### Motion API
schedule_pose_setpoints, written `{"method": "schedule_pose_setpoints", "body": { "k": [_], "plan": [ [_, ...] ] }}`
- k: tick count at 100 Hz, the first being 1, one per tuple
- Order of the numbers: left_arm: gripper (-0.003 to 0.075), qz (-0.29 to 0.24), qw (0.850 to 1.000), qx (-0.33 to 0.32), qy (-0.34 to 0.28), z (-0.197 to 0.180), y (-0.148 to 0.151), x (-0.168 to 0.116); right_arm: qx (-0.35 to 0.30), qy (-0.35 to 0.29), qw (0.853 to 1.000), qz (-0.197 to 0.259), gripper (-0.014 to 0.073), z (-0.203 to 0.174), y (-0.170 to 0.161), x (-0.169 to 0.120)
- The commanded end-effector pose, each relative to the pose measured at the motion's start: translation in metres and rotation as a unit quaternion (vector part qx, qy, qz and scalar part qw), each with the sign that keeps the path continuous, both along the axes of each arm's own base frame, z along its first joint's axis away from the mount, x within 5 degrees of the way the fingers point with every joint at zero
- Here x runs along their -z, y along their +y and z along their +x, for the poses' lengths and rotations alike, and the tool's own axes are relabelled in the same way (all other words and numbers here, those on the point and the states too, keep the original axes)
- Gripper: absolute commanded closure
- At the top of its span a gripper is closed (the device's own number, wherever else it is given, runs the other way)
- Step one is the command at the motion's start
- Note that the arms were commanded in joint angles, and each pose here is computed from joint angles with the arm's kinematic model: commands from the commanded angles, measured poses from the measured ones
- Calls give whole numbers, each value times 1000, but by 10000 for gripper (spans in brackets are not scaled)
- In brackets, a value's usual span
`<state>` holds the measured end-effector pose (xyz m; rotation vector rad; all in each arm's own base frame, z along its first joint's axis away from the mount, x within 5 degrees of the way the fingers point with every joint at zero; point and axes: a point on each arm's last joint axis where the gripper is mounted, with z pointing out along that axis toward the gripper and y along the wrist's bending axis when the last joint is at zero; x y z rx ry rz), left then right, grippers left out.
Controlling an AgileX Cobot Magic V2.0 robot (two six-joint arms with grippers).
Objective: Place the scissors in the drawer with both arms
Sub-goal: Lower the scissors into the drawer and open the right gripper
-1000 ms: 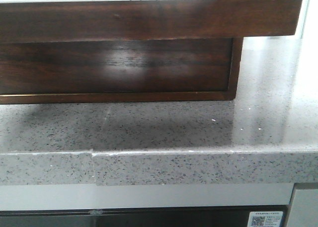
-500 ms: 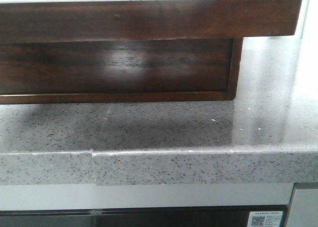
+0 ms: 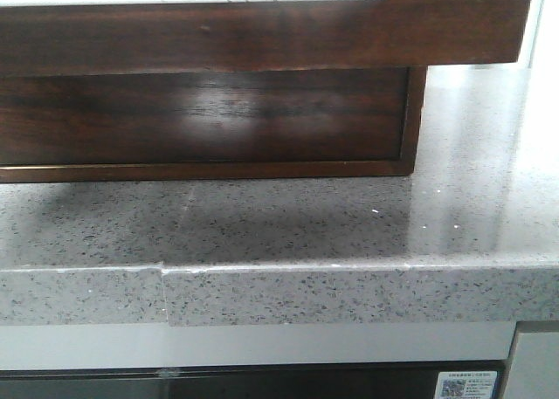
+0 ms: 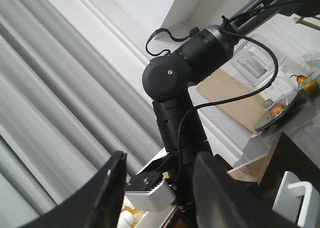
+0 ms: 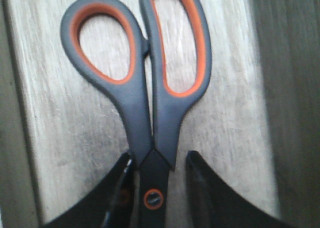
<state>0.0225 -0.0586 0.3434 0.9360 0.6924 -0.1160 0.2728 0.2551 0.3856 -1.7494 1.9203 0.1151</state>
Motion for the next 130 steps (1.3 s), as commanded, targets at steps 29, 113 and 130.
{"method": "schedule_pose_setpoints", "body": {
  "k": [29, 113, 130],
  "plan": [
    [436, -30, 999, 17, 6, -2, 1, -11, 19, -96, 992, 73, 476, -21, -26, -72],
    [742, -170, 970, 0, 175, -3, 22, -7, 48, -191, 943, 269, 636, -140, -124, -188],
    [742, -202, 960, -63, 181, -4, 37, -1, 50, -220, 924, 308, 636, -166, -147, -203]
  ]
}}
